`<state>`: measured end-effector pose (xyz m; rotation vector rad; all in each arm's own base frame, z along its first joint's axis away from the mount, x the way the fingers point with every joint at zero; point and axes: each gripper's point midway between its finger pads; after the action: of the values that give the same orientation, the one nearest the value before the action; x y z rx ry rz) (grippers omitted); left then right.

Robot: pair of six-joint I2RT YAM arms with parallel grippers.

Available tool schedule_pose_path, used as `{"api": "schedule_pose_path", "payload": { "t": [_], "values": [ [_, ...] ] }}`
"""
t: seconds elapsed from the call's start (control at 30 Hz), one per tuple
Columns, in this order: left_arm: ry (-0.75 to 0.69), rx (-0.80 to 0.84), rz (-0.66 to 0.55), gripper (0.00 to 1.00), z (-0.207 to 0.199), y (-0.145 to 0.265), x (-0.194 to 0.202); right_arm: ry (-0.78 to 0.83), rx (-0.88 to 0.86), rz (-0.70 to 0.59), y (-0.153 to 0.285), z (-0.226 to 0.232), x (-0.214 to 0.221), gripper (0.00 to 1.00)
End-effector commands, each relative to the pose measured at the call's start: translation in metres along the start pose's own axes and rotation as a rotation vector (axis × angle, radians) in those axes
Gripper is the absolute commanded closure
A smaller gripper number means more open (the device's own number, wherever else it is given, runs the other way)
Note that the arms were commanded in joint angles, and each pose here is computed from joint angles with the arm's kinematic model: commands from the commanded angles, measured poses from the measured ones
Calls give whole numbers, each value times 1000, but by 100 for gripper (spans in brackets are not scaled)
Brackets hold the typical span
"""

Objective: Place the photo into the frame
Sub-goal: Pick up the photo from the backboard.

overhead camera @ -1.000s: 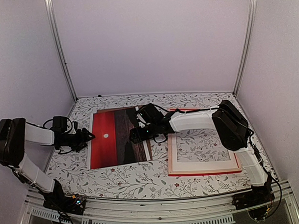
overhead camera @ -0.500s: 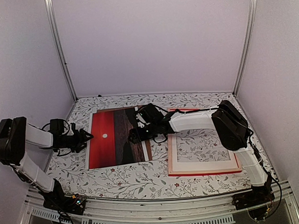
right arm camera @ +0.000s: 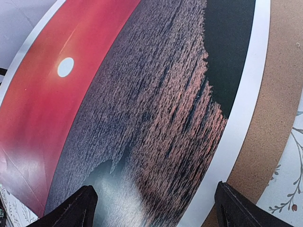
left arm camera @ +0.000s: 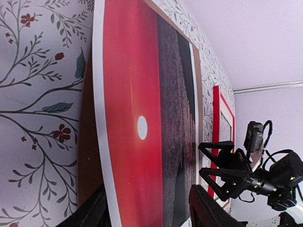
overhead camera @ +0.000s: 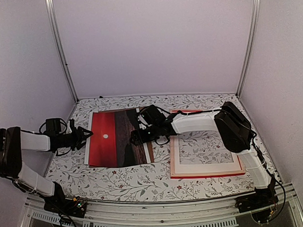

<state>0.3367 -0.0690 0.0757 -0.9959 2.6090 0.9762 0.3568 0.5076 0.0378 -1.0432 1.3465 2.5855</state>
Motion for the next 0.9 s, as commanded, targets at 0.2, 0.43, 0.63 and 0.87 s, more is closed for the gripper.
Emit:
{"api": "schedule_pose_path", "payload": {
  "t": [0.2,0.43,0.63,0.87],
  "values": [
    [-32,100,-9,50,-27,3,-14,-6,28,98,-17,-12,33,10],
    [-17,22,28,59,-11,-5,-6,-4,28,94,-16,-12,32,10],
    [-33,9,58,70,-12,-12,-2,-3,32,94,-15,-12,32,9],
    [-49,-37,68,79,-9,-15,0,6,35,89,-12,-12,29,9]
  ]
}}
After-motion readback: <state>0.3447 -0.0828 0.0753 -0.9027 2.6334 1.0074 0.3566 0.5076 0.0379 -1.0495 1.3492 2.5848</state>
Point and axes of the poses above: each gripper's point midway between its finger pads, its own y axis back along the fingers, its own z axis along the line the jaws close on, x = y × z, and after that the axes turned 3 degrees about -y, right-handed
